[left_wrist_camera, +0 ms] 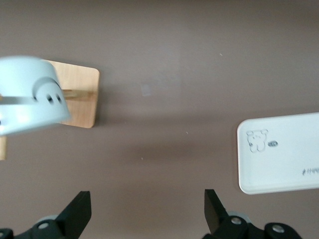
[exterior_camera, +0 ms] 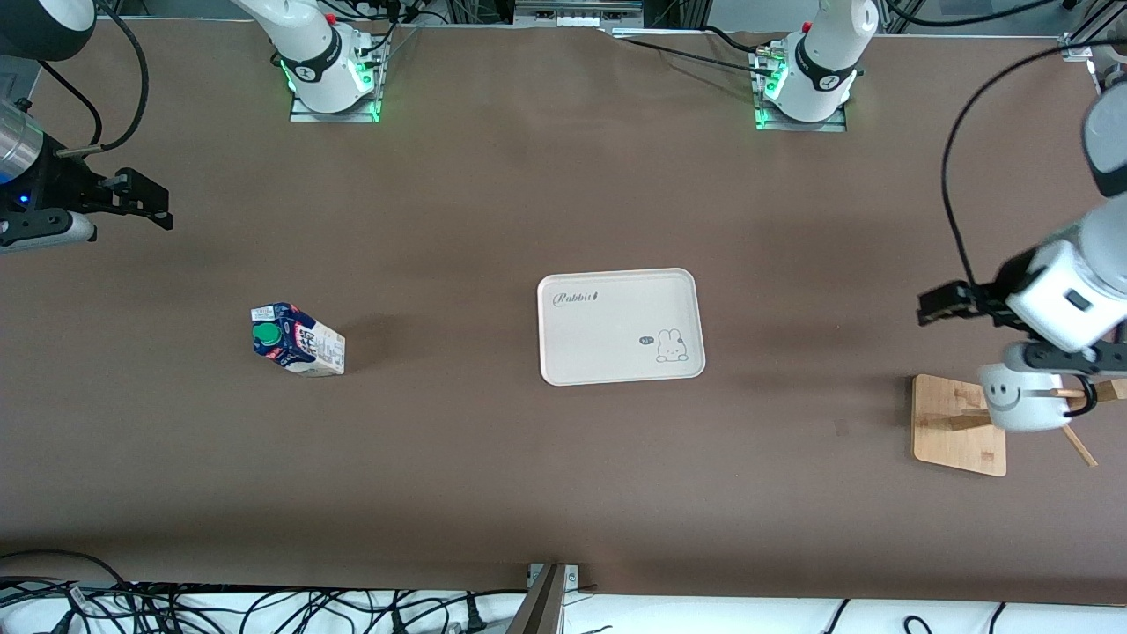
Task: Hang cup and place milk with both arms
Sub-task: 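Hang the mug handle on the wooden stand peg with the left gripper, then open the left gripper and lift it away from the hung mug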
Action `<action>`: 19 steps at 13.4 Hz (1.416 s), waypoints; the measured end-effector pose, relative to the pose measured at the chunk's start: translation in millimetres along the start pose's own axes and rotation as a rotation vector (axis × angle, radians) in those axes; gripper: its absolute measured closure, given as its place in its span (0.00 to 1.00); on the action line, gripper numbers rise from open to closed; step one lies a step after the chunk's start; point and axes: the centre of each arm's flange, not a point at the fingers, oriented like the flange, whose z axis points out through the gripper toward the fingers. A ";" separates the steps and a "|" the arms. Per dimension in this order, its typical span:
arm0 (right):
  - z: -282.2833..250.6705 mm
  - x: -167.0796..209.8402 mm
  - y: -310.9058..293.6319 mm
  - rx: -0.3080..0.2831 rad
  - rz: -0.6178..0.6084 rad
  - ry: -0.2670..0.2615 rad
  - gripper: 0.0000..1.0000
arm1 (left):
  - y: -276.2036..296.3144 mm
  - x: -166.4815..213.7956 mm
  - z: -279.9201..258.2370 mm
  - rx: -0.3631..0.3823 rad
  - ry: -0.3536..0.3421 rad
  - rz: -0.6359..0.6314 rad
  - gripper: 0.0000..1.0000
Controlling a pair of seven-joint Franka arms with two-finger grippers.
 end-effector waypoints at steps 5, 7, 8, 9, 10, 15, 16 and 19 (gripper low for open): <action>-1.4 1.7 -4.4 -0.002 -0.006 0.007 0.00 | 17.6 -7.1 -4.8 0.006 -0.002 0.035 0.00; -2.8 2.0 -4.8 -0.002 -0.004 0.010 0.00 | 17.8 -17.2 -2.6 0.017 0.016 0.047 0.00; -3.7 2.3 -4.9 -0.003 -0.004 0.012 0.00 | 14.3 -26.4 -0.8 0.030 0.033 0.039 0.00; -4.5 2.6 -5.3 -0.003 -0.004 0.014 0.00 | 8.5 -37.1 -0.4 0.043 0.064 0.031 0.00; -5.7 2.8 -5.6 -0.003 -0.005 0.016 0.00 | 1.7 -49.0 -1.4 0.054 0.103 0.023 0.00; -5.3 4.2 -6.3 -0.004 -0.006 0.016 0.00 | -12.4 -84.0 1.3 0.066 0.130 0.023 0.00; -4.9 4.4 -6.3 -0.004 -0.006 0.015 0.00 | -9.8 -83.1 4.8 0.066 0.122 0.029 0.00; -4.8 4.5 -6.3 -0.004 -0.006 0.015 0.00 | -6.4 -80.0 11.9 0.066 0.109 0.035 0.00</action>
